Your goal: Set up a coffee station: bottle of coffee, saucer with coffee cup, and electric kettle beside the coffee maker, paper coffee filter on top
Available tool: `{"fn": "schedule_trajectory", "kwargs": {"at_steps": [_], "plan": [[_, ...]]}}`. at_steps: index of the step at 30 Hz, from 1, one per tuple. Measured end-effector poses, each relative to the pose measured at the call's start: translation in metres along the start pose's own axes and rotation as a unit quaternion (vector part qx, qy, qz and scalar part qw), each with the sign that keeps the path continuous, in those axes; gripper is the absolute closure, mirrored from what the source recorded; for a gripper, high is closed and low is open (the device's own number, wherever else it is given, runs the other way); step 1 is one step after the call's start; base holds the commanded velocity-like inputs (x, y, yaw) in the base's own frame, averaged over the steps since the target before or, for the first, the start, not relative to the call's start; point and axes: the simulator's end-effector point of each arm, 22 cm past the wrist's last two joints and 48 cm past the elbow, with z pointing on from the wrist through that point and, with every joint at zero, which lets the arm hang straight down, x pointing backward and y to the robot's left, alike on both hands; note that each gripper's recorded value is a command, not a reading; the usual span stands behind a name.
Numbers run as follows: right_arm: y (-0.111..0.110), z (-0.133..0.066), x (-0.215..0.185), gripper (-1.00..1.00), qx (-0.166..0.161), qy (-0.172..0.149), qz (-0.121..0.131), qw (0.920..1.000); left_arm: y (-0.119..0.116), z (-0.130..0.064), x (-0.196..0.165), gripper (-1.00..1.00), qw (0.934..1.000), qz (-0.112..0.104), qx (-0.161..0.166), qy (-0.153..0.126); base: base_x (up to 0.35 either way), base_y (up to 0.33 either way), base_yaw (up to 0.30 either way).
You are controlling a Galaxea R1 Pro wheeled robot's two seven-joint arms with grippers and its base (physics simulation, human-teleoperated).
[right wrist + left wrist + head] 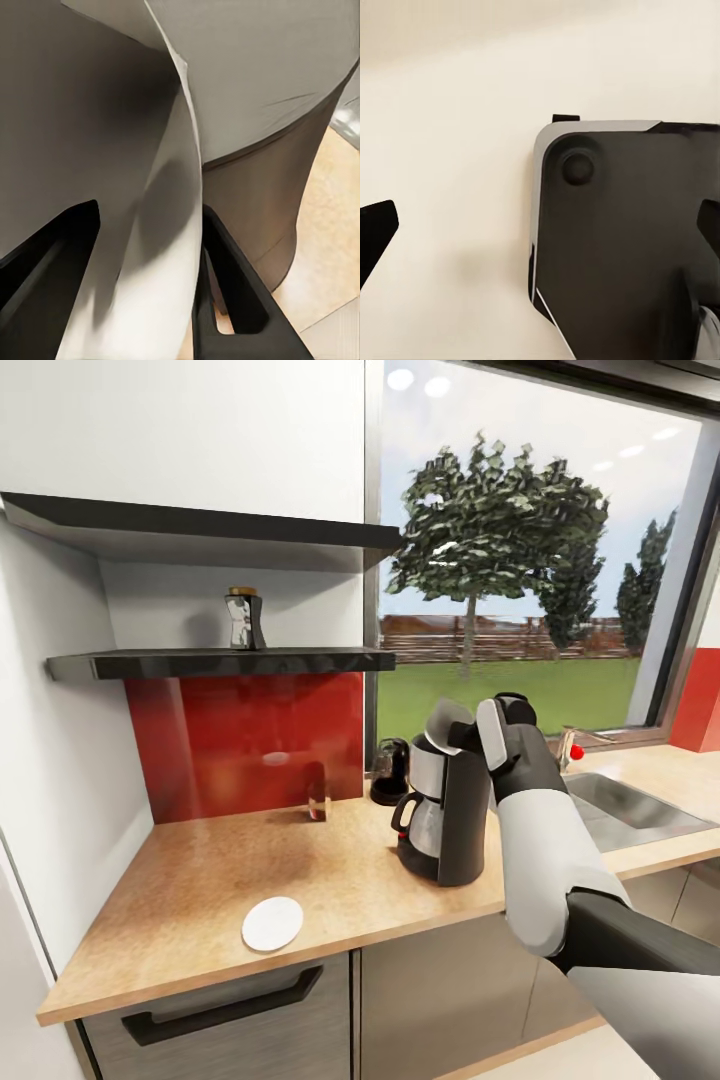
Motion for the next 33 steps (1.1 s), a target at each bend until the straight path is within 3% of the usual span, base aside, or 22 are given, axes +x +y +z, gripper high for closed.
{"fn": "schedule_trajectory", "kwargs": {"at_steps": [3, 5, 10, 15, 17, 21, 22, 27, 33], "plan": [[0.004, 0.006, 0.009, 1.0, 0.002, 0.018, -0.009, 0.9998, -0.001, 0.0, 0.0, -1.0, 1.0, 0.0, 0.0, -0.001, 0.0, 0.0, 0.0], [0.022, 0.004, -0.002, 1.0, -0.005, 0.034, -0.024, 0.9991, 0.0, 0.0, 0.0, -1.0, 1.0, 0.001, 0.0, -0.001, 0.0, 0.0, 0.0], [0.055, -0.024, -0.05, 1.0, -0.027, 0.023, -0.039, 0.9986, 0.0, 0.0, 0.0, -1.0, 1.0, 0.002, -0.001, 0.0, 0.0, 0.0, 0.0], [0.075, -0.041, -0.07, 1.0, -0.036, 0.03, -0.055, 0.9974, 0.0, 0.0, 0.001, -1.0, 1.0, 0.002, 0.0, 0.001, 0.0, 0.0, 0.0], [0.08, -0.039, -0.062, 1.0, -0.044, 0.048, -0.052, 0.9965, 0.0, 0.0, 0.001, -1.0, 1.0, 0.001, 0.0, 0.002, 0.0, 0.0, 0.0], [0.093, -0.034, -0.04, 1.0, -0.08, 0.093, -0.014, 0.9923, 0.0, 0.0, 0.002, -1.0, 1.0, 0.001, -0.001, 0.003, 0.0, 0.0, 0.0], [0.093, -0.033, -0.038, 1.0, -0.081, 0.097, -0.01, 0.992, 0.0, 0.0, 0.002, -1.0, 1.0, 0.001, -0.001, 0.003, 0.0, 0.0, 0.0], [0.058, -0.029, -0.033, 1.0, -0.007, 0.108, -0.001, 0.9941, 0.001, 0.0, 0.002, -1.0, 1.0, 0.0, -0.001, 0.004, 0.0, 0.0, 0.0], [0.055, -0.03, -0.033, 1.0, 0.0, 0.108, -0.001, 0.9941, 0.001, 0.0, 0.002, -1.0, 1.0, 0.0, -0.002, 0.004, 0.0, 0.0, 0.0]]}}
